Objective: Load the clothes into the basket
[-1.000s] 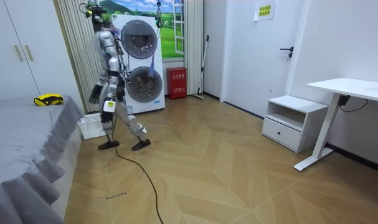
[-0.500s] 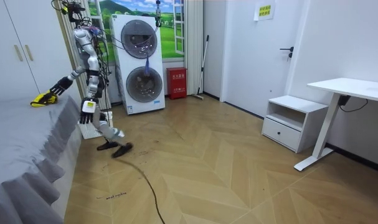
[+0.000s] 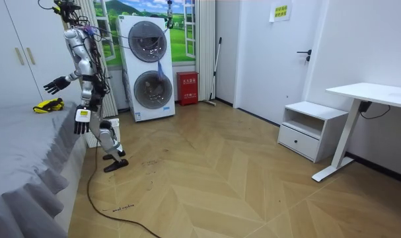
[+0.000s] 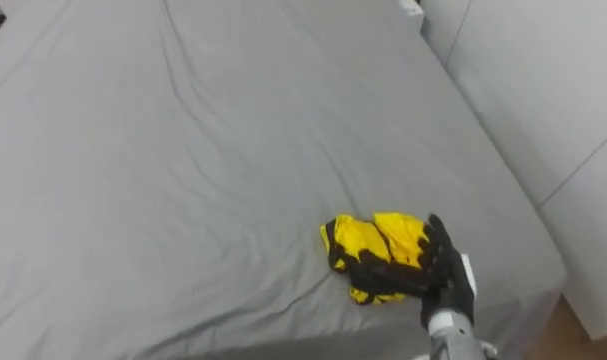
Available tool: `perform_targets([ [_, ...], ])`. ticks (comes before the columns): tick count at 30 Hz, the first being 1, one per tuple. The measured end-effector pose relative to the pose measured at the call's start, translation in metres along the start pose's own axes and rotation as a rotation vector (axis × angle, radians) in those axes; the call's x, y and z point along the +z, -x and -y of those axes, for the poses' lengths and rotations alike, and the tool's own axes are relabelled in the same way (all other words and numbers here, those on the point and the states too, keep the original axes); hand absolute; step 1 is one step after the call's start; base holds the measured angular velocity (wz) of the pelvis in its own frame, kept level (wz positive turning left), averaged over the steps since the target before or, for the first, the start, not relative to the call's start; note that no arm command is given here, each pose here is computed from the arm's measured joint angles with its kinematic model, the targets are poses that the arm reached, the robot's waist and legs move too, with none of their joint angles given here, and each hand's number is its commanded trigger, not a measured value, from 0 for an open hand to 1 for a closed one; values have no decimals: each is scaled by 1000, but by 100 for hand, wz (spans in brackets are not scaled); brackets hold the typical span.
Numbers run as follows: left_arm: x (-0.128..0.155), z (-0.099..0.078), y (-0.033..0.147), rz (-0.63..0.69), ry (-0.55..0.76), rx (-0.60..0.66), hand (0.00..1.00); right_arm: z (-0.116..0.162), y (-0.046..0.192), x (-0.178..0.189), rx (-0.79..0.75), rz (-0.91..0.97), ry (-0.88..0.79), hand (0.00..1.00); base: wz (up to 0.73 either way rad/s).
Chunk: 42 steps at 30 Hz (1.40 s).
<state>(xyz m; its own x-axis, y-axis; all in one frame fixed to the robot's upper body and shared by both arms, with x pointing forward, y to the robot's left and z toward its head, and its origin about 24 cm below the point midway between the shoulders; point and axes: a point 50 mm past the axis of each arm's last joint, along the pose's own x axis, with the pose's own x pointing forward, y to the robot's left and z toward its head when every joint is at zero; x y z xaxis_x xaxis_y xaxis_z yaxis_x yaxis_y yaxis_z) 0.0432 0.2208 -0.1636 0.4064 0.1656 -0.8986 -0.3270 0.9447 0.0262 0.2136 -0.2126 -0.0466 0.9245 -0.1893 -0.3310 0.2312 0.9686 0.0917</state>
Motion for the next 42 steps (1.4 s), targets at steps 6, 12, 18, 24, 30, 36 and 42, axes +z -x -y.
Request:
perform_targets([
  [6,5,2,-3,-12,-6,-2,0,-12,0,-14,62,-60,48,0,5],
  [12,7,3,-4,-11,-9,-6,0,-10,-2,-32,59,-147,108,0,4],
  [18,9,3,-5,-8,-9,0,0,-4,-12,-41,6,-214,154,0,9],
  [24,10,1,-6,-19,-2,7,0,24,-25,-39,-126,-270,164,0,22],
  [30,14,-3,-7,-28,12,21,0,72,-35,-20,-372,-292,160,0,15],
  [36,18,-15,-6,-32,-1,49,0,106,-36,0,-550,-296,171,0,0],
  [42,20,-16,-8,-47,-35,55,0,111,-37,8,-601,-269,168,100,-1],
])
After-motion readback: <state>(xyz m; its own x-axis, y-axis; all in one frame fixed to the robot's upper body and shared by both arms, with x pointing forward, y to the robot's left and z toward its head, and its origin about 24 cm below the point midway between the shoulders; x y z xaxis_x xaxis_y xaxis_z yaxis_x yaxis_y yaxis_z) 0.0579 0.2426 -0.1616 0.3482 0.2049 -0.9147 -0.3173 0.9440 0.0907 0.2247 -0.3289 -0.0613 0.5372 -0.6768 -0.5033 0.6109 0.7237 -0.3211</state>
